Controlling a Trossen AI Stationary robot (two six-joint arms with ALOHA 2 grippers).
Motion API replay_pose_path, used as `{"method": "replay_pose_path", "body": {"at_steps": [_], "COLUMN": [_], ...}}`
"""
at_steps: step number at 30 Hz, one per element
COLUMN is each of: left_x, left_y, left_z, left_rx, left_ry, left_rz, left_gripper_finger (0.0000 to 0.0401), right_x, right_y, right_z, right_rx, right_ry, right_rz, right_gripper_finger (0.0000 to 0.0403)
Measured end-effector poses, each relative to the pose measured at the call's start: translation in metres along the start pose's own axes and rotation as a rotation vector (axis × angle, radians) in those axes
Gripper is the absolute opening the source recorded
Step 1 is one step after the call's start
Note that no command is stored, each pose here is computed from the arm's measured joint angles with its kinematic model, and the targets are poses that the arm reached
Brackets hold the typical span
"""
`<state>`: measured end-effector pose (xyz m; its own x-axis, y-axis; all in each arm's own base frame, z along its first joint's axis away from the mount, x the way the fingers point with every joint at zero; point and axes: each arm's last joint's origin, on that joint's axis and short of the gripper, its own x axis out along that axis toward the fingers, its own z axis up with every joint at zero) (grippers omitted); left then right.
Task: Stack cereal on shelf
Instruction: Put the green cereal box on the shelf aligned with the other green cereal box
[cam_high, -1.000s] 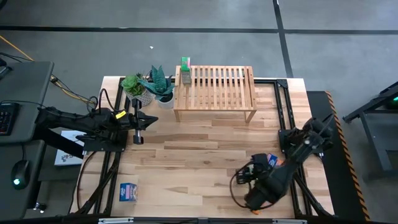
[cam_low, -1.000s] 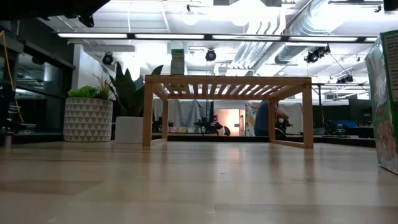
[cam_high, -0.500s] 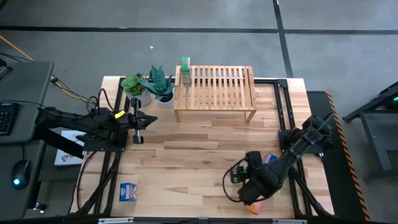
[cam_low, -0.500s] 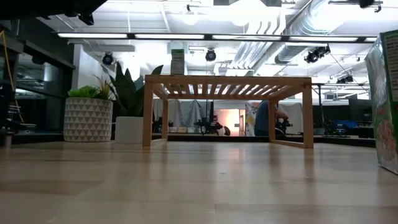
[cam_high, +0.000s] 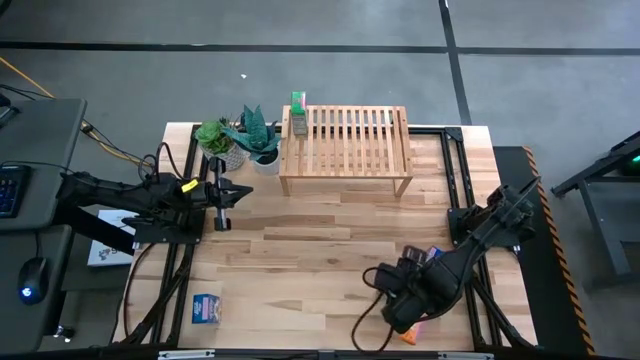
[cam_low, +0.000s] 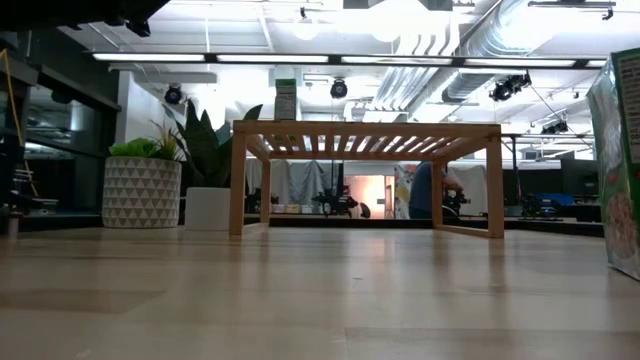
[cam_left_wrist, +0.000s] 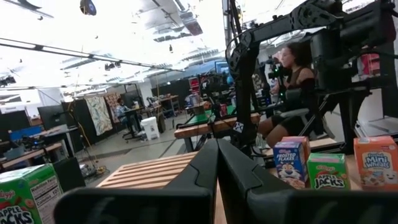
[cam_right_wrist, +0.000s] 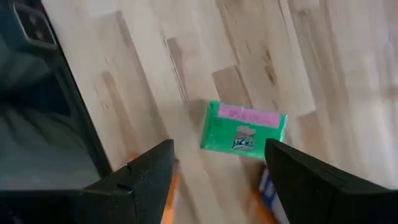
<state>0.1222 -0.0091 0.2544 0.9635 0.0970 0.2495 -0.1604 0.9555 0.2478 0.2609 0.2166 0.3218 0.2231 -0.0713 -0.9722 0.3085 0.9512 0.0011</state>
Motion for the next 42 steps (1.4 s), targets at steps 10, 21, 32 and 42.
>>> {"method": "replay_pose_path", "body": {"at_steps": [10,21,32,42], "left_x": [0.0,0.0,0.006,0.019], "left_y": [0.0,-0.002,-0.008,-0.014], "left_z": [0.0,-0.004,-0.006,-0.013], "left_rx": [-0.022,-0.174,-0.286,-0.294], "left_ry": [0.003,0.039,0.029,0.05], "left_rz": [-0.001,-0.039,-0.172,-0.175], "left_gripper_finger": [0.0,0.0,0.0,0.0], "right_x": [0.0,-0.002,-0.001,-0.002], "right_y": [-0.001,-0.006,-0.009,-0.013], "right_z": [-0.008,-0.012,-0.011,-0.012], "right_rx": [-0.444,-0.646,-0.678,-0.758], "right_ry": [0.113,0.022,0.005,-0.006], "right_rz": [0.046,-0.143,-0.207,-0.226], "right_gripper_finger": [0.0245,0.0245,0.0246,0.0245]}}
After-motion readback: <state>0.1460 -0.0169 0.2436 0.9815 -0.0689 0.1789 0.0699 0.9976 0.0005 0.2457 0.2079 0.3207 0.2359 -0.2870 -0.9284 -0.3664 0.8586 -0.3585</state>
